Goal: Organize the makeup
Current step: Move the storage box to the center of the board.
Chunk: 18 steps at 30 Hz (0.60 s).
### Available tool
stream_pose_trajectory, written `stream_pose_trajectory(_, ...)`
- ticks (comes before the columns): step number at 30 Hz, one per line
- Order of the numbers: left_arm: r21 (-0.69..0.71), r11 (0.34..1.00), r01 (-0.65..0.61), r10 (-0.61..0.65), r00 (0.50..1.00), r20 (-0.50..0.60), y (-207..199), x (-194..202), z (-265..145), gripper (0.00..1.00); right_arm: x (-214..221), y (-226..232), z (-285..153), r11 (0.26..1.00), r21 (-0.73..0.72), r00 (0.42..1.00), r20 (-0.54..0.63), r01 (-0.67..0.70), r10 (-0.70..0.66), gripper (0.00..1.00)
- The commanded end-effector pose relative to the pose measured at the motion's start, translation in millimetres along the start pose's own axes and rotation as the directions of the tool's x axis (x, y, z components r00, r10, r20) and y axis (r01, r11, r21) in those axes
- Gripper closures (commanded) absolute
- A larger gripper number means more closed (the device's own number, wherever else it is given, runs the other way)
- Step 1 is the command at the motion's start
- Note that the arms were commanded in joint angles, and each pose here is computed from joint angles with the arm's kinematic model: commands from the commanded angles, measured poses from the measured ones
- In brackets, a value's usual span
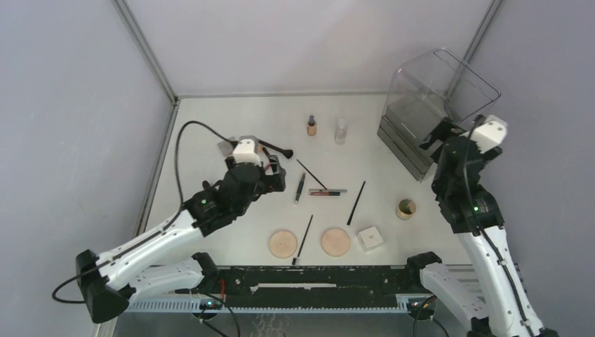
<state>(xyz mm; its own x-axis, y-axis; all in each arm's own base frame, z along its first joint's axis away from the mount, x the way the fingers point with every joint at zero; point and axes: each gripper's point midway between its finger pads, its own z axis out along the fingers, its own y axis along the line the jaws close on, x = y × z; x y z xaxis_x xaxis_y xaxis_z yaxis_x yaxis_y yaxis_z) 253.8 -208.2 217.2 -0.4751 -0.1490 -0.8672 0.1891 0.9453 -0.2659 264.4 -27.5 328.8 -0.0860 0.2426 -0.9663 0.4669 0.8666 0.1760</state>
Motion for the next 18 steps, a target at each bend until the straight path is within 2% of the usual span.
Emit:
stream_pose_trajectory(1,-0.207,0.976,0.064,-0.017,0.974,0.225,59,-31,-24,0.0,-38,-21,0,0.983,0.031,0.984,0.005,-0.179,0.179,0.0)
stream_pose_trajectory(4,-0.19,0.976,0.105,-0.055,0.966,0.252,72,-36,-34,0.0,-43,-22,20,0.98,0.045,0.978,-0.073,-0.194,0.197,0.0)
stream_pose_trajectory(7,-0.111,0.991,0.078,-0.055,0.979,0.198,66,-33,-35,0.0,-29,-24,45,0.982,0.125,0.964,-0.211,-0.138,0.163,0.0)
stream_pose_trajectory(9,-0.09,0.994,0.059,-0.043,0.985,0.17,63,-28,-34,0.0,-21,-27,53,0.98,0.153,0.951,-0.262,-0.129,0.166,0.0)
stream_pose_trajectory(12,-0.059,0.997,0.05,-0.041,0.99,0.136,56,-20,-30,0.0,-24,-27,62,0.973,0.148,0.943,-0.258,-0.174,0.208,0.02)
stream_pose_trajectory(17,-0.024,0.999,0.045,-0.043,0.994,0.099,48,-10,-24,0.0,-37,-37,79,0.958,0.174,0.935,-0.233,-0.229,0.266,0.22)
stream_pose_trajectory(18,-0.019,0.999,0.046,-0.044,0.995,0.094,47,-9,-24,0.0,-40,-41,82,0.955,0.197,0.937,-0.225,-0.224,0.266,0.22)
